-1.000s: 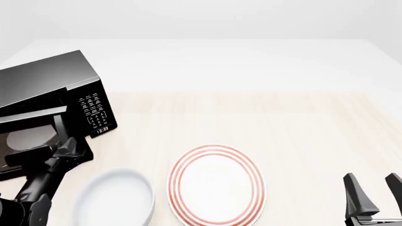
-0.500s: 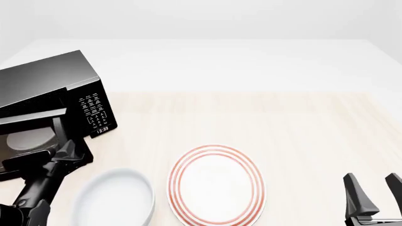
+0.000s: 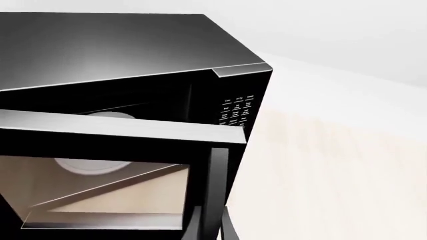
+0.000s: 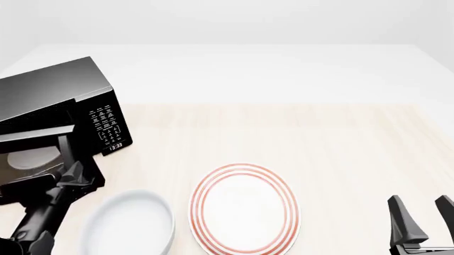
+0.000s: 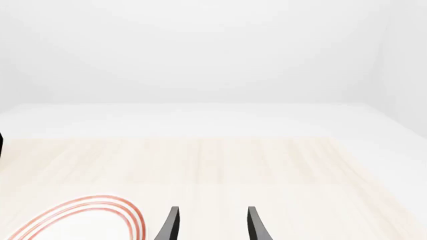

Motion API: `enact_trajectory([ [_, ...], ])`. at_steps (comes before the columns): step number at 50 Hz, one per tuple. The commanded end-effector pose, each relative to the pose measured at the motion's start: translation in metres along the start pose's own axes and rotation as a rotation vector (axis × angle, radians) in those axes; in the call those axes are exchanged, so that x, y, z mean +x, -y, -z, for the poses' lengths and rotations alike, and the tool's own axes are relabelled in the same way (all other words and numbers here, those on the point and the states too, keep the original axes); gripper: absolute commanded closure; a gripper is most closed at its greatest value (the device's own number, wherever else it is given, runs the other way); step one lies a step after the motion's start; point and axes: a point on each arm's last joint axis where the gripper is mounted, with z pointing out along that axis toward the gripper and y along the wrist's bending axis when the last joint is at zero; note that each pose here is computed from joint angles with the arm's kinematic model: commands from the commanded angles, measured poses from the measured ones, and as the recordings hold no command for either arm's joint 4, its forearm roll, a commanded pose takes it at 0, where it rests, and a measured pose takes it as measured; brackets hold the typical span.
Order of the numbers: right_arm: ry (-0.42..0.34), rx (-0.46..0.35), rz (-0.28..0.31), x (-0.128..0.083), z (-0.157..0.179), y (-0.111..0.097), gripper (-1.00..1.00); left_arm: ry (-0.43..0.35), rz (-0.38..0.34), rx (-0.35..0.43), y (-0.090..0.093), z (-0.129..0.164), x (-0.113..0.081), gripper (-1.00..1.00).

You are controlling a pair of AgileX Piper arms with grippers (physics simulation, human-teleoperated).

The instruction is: Open the microwave.

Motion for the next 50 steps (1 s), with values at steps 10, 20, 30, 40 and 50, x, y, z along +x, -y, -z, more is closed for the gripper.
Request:
enact_trajectory([
  [10,0.000,0.000,0.001,0.000,0.000,0.000,-1.00,0.115,-0.005,0.060,0.009,0.005,-0.019,1.00],
  [20,0.000,0.000,0.000,0.000,0.000,0.000,-1.00,0.121,-0.005,0.059,0.009,0.010,-0.019,1.00],
  [30,0.000,0.000,0.000,0.000,0.000,0.000,-1.00,0.122,-0.012,0.063,0.009,0.014,-0.019,1.00],
  [40,0.000,0.000,0.000,0.000,0.000,0.000,-1.00,0.126,-0.020,0.072,0.011,0.016,-0.020,1.00],
  [50,0.000,0.000,0.000,0.000,0.000,0.000,-1.00,0.130,-0.014,0.075,0.011,0.023,-0.017,1.00],
])
